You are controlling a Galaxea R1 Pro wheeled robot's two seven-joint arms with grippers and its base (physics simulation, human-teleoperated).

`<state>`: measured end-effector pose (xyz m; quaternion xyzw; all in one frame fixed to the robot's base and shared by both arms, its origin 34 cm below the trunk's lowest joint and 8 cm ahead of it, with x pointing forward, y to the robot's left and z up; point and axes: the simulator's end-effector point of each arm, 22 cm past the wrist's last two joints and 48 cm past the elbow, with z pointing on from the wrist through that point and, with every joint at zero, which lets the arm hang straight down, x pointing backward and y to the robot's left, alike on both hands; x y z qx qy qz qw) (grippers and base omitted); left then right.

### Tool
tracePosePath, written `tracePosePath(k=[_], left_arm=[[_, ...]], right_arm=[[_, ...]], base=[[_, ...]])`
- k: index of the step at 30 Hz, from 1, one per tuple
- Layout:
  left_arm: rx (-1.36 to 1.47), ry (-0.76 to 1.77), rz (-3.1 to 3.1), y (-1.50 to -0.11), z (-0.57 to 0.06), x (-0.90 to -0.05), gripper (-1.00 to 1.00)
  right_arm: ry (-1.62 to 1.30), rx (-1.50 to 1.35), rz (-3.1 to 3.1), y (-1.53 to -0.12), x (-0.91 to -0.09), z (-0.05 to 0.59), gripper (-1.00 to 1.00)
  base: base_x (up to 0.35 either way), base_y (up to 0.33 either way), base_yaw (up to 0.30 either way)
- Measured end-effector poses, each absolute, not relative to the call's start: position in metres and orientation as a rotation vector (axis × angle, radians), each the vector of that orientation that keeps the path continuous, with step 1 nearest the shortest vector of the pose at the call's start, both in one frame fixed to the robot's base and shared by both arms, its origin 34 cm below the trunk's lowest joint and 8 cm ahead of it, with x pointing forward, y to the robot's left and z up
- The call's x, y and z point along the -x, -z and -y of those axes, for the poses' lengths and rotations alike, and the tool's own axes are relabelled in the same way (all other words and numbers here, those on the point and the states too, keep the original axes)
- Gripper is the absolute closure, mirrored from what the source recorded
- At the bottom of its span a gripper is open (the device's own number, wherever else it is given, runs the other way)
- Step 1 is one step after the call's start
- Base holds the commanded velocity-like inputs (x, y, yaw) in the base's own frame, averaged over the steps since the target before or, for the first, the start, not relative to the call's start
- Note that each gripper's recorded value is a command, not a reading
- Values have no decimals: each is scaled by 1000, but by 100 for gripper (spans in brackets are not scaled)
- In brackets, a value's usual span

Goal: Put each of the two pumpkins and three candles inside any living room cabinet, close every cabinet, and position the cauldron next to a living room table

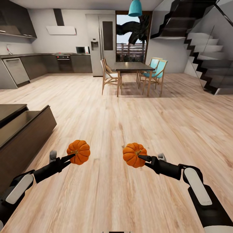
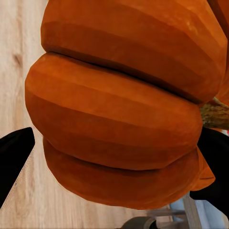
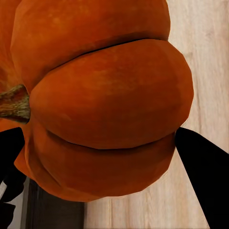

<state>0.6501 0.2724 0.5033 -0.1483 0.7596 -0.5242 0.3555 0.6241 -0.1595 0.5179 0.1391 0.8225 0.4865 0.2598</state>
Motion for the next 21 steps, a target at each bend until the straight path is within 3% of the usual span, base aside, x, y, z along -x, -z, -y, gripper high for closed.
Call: tracePosePath(k=[21], left_arm=[[383,1353,-1963,-503,-272,-650,100]], right_arm=[[-1318,-377,-2228,-518,-624,160,100]], base=[[337,0,1]])
